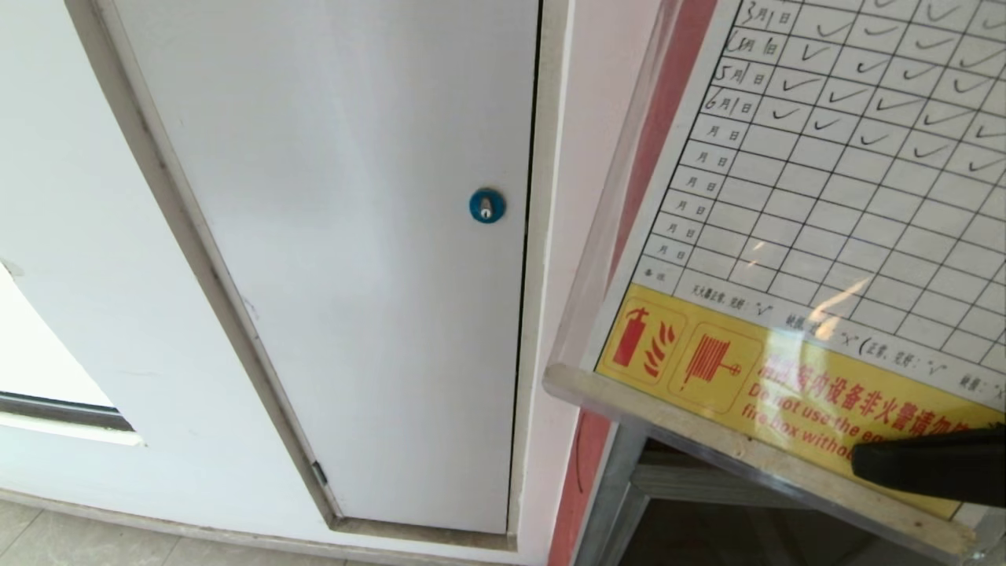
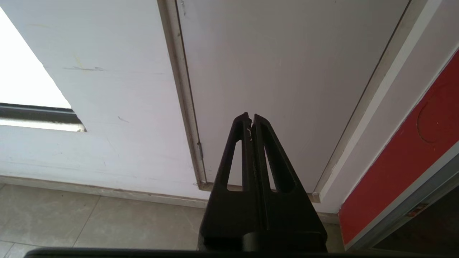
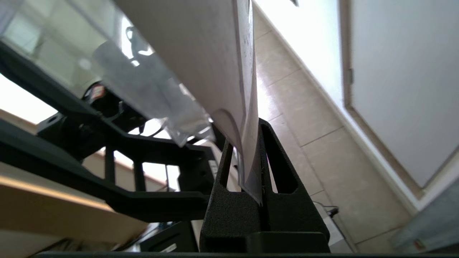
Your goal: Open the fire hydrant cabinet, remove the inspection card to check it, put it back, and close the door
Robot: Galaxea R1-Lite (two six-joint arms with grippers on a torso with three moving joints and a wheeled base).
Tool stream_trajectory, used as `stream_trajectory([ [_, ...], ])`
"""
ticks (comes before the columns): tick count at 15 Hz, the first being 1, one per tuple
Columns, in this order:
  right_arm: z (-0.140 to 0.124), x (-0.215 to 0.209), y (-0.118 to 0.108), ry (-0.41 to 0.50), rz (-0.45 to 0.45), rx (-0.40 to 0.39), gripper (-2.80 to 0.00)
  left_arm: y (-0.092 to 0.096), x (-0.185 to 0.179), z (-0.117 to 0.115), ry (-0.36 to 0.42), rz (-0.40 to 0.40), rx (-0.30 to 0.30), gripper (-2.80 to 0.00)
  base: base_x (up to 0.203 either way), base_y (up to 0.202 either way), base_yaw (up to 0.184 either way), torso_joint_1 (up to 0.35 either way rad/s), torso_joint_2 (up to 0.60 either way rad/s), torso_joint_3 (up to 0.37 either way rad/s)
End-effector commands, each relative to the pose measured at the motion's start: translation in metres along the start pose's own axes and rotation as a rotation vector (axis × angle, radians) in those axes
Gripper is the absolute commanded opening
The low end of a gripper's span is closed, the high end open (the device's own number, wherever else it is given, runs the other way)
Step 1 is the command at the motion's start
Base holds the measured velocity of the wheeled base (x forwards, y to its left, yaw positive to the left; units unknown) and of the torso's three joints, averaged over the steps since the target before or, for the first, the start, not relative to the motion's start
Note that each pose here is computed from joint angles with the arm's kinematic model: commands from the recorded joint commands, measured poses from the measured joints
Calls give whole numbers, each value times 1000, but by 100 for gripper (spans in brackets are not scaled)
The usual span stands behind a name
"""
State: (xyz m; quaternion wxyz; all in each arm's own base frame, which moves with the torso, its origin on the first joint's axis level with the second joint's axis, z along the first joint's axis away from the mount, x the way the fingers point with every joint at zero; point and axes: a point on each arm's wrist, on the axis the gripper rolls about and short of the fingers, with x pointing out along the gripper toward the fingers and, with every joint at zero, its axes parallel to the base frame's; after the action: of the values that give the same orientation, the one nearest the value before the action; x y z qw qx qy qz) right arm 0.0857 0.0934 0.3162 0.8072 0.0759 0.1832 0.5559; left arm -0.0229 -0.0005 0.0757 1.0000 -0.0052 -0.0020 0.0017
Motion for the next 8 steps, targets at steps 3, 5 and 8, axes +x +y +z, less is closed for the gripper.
stream_trajectory([
  [3,-6,-24,7,-47,-167,-60,-280,0,0,0,2,1,0,-280,0,0,0,0,0,0],
  [5,-10,-37,12,-68,-229,-78,-280,0,0,0,1,0,0,-280,0,0,0,0,0,0],
  [8,-20,-56,19,-63,-284,-99,-280,0,0,0,1,0,0,-280,0,0,0,0,0,0],
])
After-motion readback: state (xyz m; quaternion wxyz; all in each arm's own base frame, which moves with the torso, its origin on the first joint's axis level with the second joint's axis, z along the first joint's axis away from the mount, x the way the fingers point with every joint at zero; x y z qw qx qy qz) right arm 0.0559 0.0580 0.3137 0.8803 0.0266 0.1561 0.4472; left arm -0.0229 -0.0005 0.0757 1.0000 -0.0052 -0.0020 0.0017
